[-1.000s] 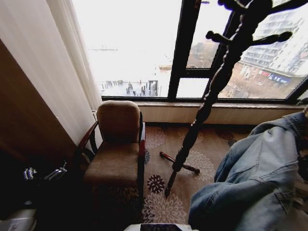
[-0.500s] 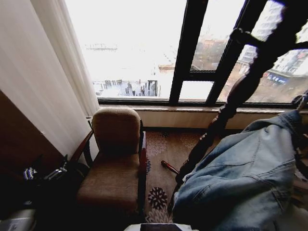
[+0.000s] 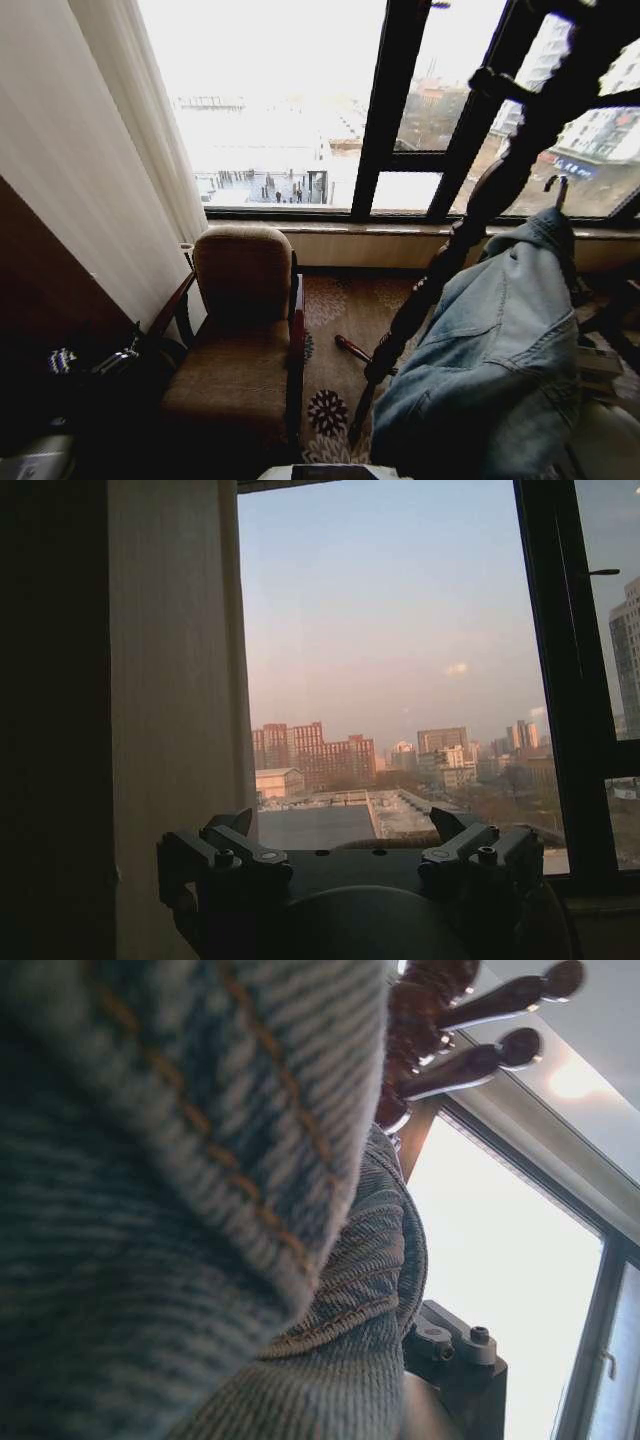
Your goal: Pick up the clothes from the bed and hang them on the clothes hanger.
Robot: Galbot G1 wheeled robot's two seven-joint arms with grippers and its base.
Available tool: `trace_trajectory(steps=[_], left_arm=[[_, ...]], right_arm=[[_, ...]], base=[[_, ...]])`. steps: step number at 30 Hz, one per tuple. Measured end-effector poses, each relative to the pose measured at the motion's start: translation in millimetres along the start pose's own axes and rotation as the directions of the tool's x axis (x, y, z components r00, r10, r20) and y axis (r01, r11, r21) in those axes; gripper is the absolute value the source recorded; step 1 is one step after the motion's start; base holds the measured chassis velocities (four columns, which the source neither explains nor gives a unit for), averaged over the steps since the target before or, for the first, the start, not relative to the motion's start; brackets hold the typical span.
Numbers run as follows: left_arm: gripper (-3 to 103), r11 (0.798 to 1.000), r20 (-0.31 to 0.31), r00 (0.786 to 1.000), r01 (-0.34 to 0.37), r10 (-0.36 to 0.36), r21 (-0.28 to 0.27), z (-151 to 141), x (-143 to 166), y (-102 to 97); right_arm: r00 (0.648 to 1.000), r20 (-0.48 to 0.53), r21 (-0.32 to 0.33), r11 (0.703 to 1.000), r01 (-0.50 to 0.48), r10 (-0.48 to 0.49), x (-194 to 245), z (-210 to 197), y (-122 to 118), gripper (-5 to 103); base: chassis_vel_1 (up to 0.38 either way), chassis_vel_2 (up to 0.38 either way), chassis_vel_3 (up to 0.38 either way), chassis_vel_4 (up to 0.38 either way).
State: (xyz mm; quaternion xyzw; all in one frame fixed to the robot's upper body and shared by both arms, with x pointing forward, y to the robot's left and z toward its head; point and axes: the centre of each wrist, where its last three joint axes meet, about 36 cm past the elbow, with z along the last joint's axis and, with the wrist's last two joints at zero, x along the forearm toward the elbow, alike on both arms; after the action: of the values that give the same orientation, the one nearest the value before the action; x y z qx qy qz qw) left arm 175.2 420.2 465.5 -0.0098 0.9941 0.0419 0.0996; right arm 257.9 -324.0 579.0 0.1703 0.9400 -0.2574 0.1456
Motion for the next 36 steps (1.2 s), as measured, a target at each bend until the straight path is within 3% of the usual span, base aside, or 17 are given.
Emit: trace_trajectory(steps=[26,36], left_arm=[[100,1.000,0.000,1.000,0.000,0.000,0.000,0,0,0.0],[100,1.000,0.000,1.000,0.000,0.000,0.000,0,0,0.0]], right_arm=[[0.994,0.066,0.030,0.996,0.086,-0.088,-33,-25,-14,22],[0.989,0.092,0.114,0.988,0.105,-0.116,-36,-28,-21,22]], base=[[0.000,0.000,0.000,0.000],[0.000,0.000,0.000,0.000]])
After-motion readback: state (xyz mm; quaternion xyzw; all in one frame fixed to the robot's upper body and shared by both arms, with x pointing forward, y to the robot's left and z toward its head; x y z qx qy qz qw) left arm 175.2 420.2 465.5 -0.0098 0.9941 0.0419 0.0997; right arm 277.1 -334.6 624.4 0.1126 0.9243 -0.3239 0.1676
